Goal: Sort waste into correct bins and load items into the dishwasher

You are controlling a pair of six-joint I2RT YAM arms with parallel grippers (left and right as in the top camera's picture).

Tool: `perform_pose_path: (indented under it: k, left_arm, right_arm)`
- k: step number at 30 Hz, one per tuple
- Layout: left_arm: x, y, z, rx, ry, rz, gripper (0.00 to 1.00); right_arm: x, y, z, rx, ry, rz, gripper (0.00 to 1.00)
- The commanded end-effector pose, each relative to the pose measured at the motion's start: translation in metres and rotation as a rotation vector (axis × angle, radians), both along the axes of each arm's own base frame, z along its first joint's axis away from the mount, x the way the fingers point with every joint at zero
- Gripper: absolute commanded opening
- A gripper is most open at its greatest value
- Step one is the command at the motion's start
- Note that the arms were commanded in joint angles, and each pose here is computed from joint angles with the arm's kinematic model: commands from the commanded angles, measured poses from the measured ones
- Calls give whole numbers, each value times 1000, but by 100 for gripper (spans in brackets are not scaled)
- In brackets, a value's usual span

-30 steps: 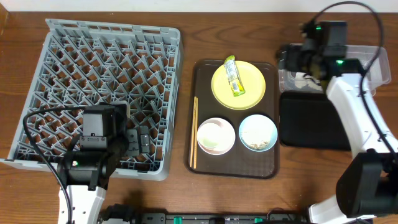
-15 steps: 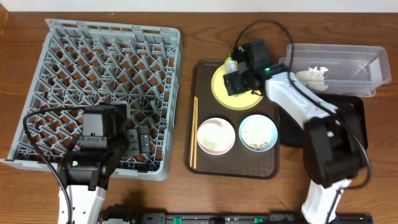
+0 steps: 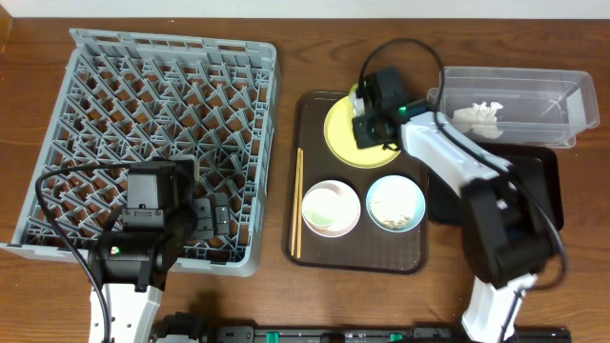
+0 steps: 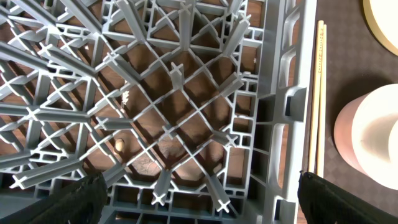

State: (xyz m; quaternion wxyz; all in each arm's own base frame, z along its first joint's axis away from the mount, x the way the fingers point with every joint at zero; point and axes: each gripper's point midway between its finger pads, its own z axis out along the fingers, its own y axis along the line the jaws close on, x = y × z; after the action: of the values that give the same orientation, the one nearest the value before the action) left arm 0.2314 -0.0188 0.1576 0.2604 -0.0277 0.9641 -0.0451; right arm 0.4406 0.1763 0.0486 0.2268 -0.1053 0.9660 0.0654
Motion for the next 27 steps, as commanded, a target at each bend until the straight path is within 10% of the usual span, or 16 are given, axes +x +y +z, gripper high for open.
perform_pose_path:
  k: [1,14,20,27]
  left_arm:
    - [3,-1,8,-2,-21,-8,98]
    - [2,0,8,-2,-18,-8,98]
    - [2,0,8,-2,-18,-8,98]
    - [2,0,8,-2,-18,-8,98]
  right_arm:
    - [24,-55,102,36,-240,-312,1]
    - [2,-201,137,416,-231,-1306,1]
    - [7,-216,109,391,-185,-1365,1]
    - [9,-223,91,327,-173,-1363,37]
